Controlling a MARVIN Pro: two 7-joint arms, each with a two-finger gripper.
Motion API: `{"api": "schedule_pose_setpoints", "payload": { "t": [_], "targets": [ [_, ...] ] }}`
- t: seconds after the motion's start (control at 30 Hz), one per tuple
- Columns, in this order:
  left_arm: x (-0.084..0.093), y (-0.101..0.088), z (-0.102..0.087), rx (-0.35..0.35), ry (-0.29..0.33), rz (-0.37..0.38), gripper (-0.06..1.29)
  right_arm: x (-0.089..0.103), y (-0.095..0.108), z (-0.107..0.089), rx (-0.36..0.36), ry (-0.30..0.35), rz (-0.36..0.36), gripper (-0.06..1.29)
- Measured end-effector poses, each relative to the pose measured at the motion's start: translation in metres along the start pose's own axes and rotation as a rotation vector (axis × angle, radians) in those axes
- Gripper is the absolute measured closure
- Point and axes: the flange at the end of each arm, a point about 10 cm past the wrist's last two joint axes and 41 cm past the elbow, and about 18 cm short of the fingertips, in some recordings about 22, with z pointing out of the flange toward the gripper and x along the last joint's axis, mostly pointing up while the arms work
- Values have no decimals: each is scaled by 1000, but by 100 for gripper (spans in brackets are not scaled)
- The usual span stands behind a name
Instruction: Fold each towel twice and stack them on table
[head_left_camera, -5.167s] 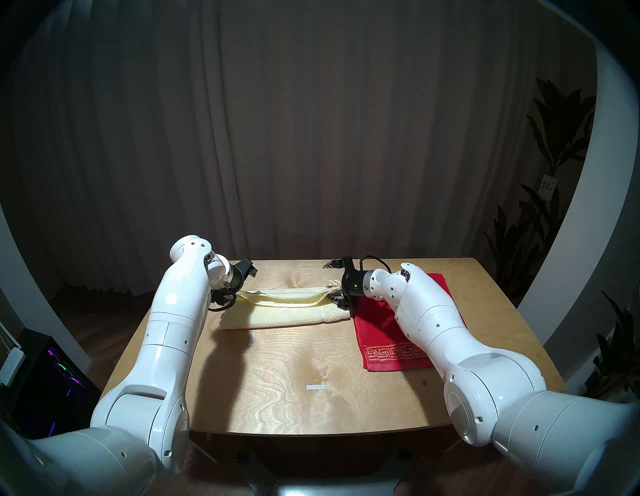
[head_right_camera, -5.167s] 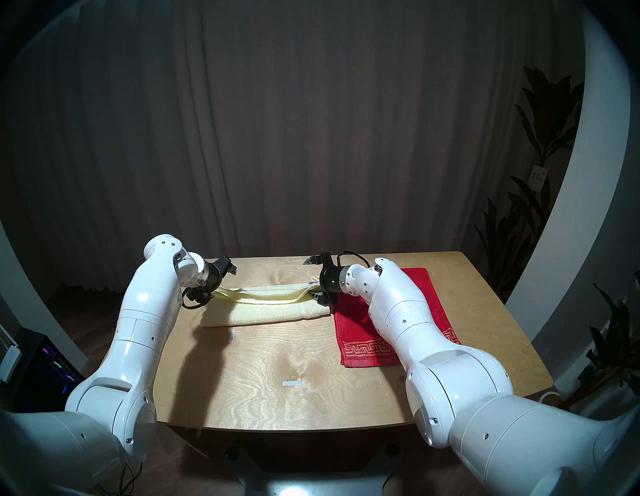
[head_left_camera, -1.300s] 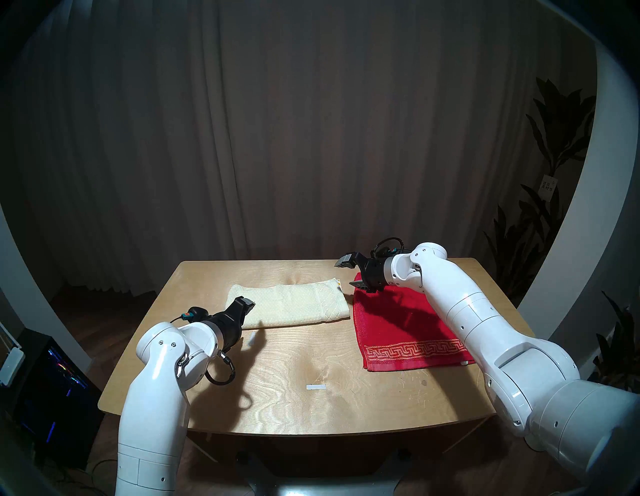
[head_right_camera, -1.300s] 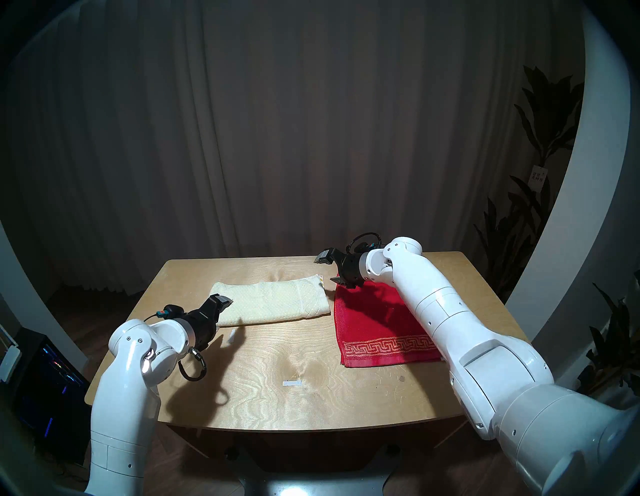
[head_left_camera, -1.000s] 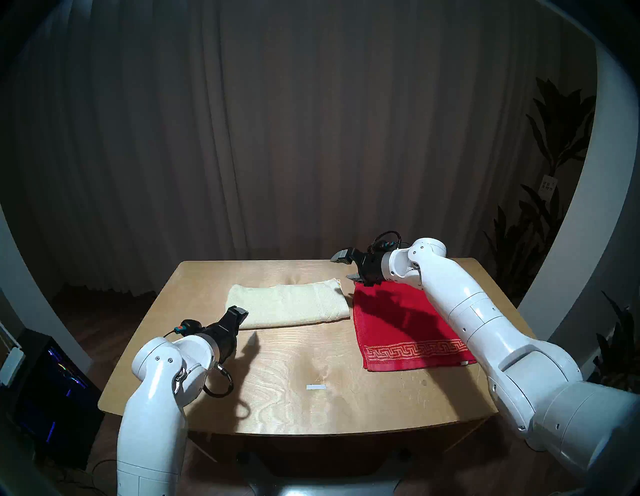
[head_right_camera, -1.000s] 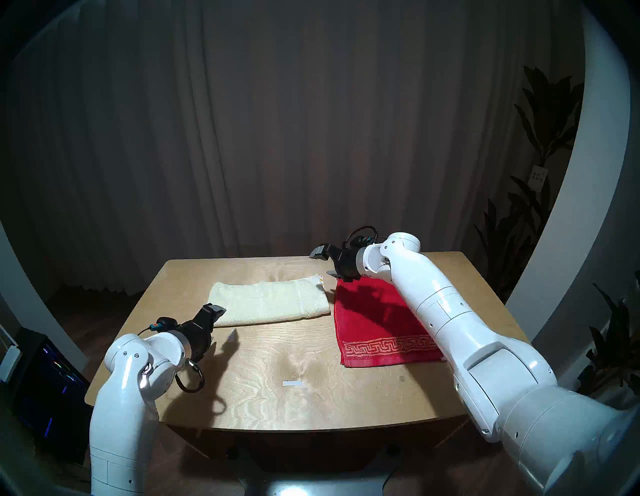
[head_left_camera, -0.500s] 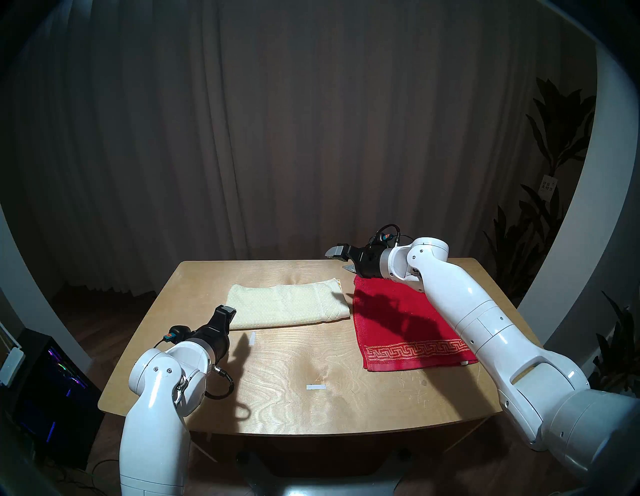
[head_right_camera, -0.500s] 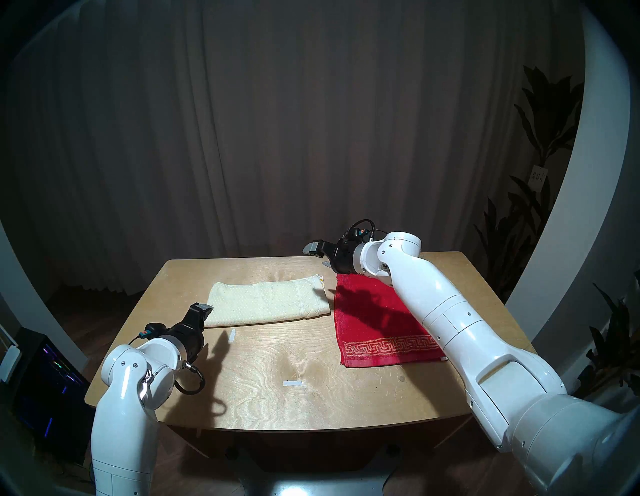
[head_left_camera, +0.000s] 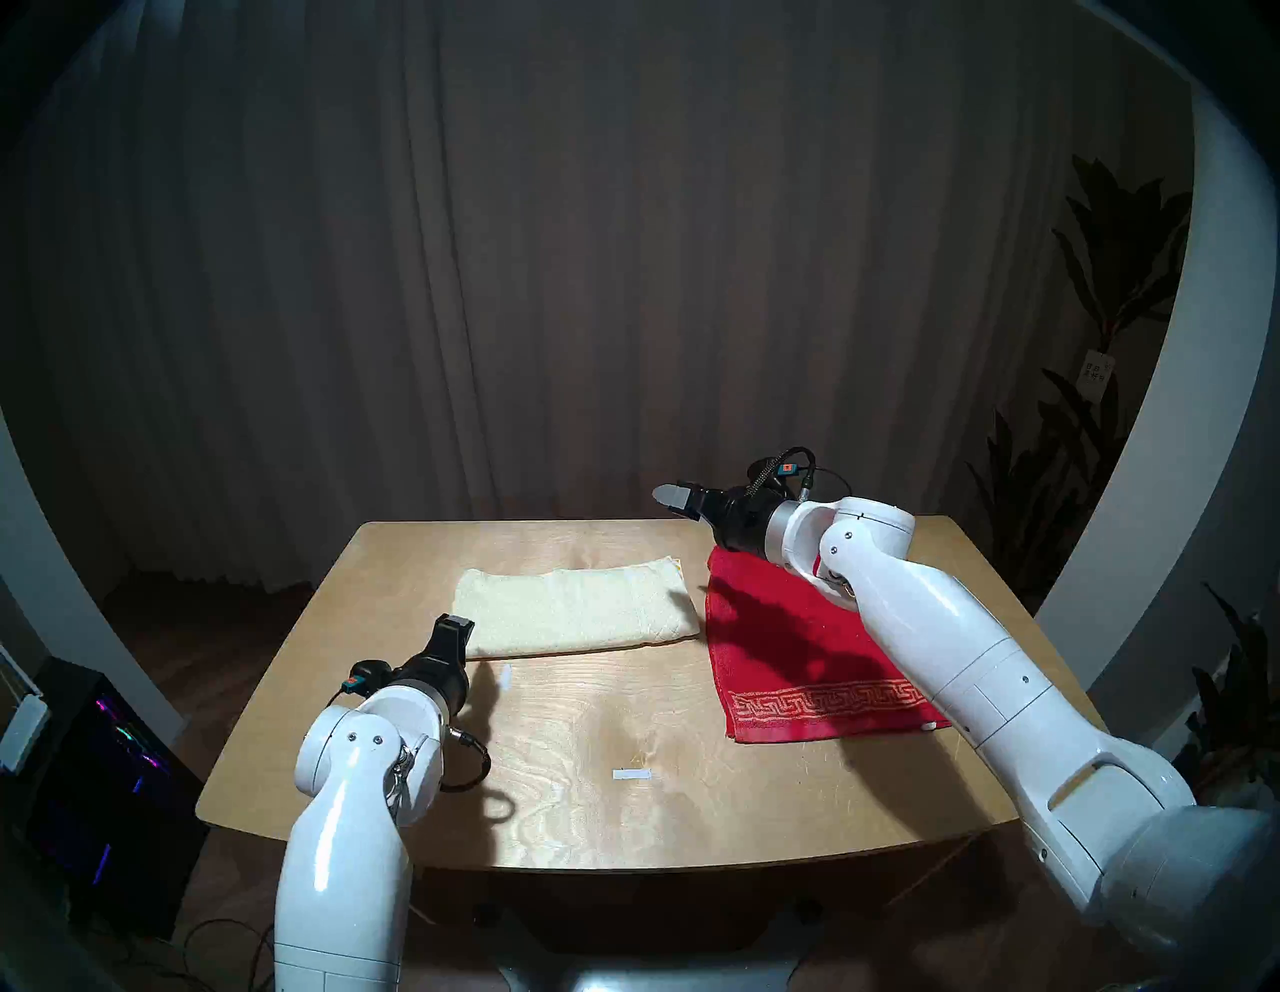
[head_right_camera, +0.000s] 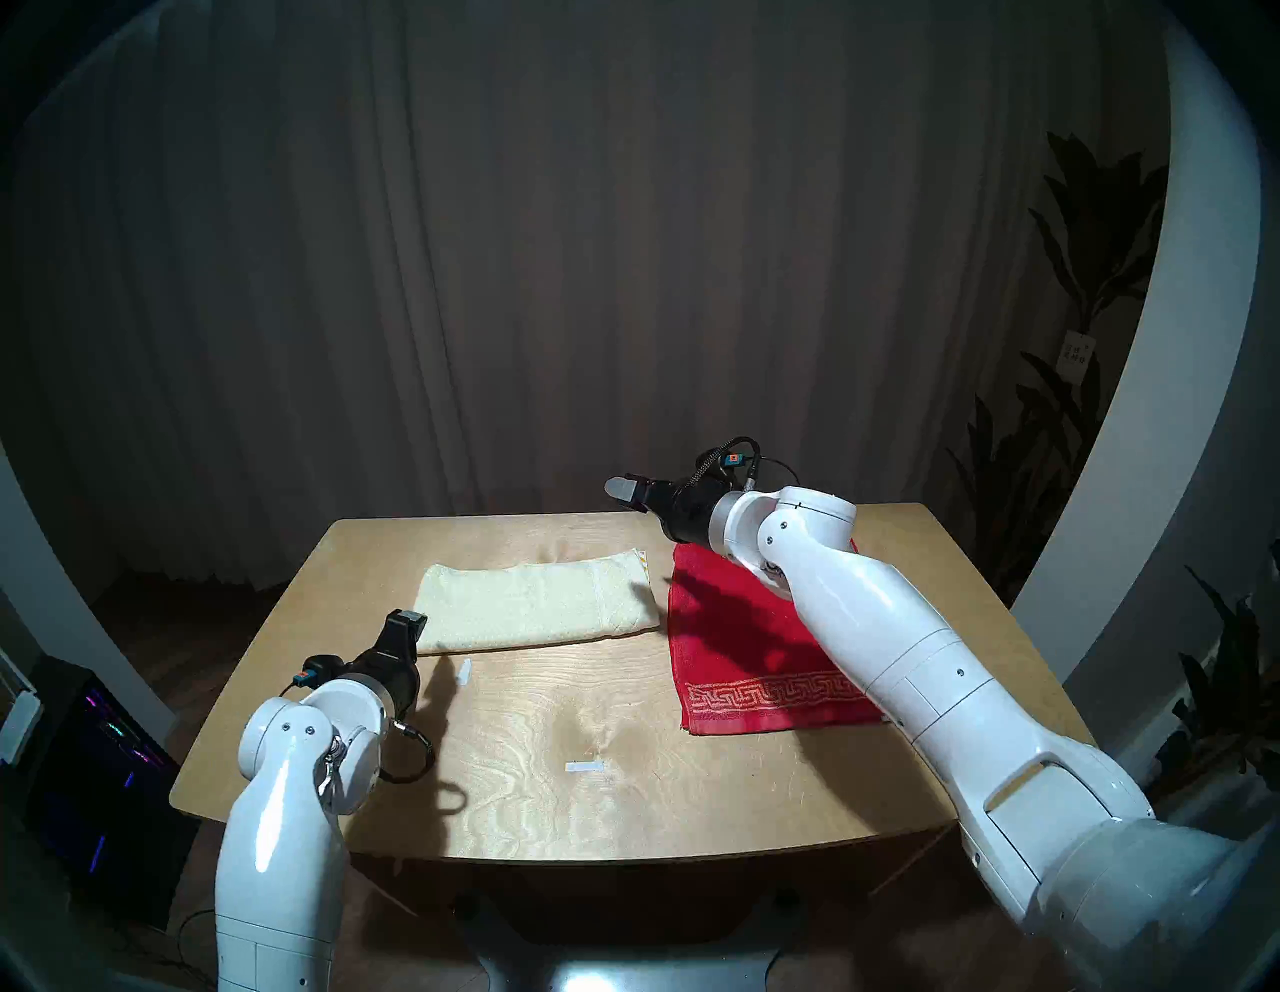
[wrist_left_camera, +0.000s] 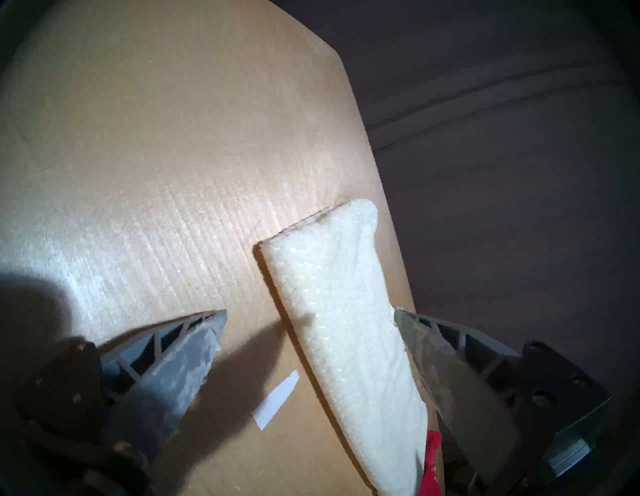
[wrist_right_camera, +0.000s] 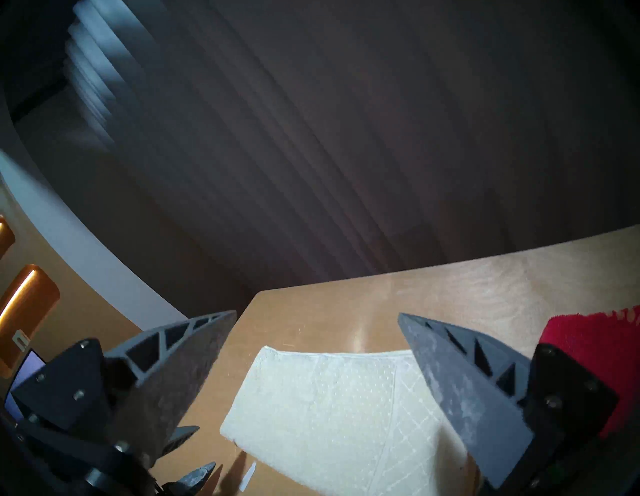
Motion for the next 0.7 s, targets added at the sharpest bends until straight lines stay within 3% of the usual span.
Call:
{"api": "schedule_pose_setpoints", "payload": {
  "t": [0.3,0.47,0.7],
  "targets": [
    [-6,4,12,-20,64,-15,3,-8,-13,-22,43,132,-104,1],
    [-10,6,19,-35,64,-1,3,-15,-18,-34,48,200,-154,1],
    [-11,10,29,-46,61,54,3,-21,-16,-50,26,316,-166,1]
  ]
}}
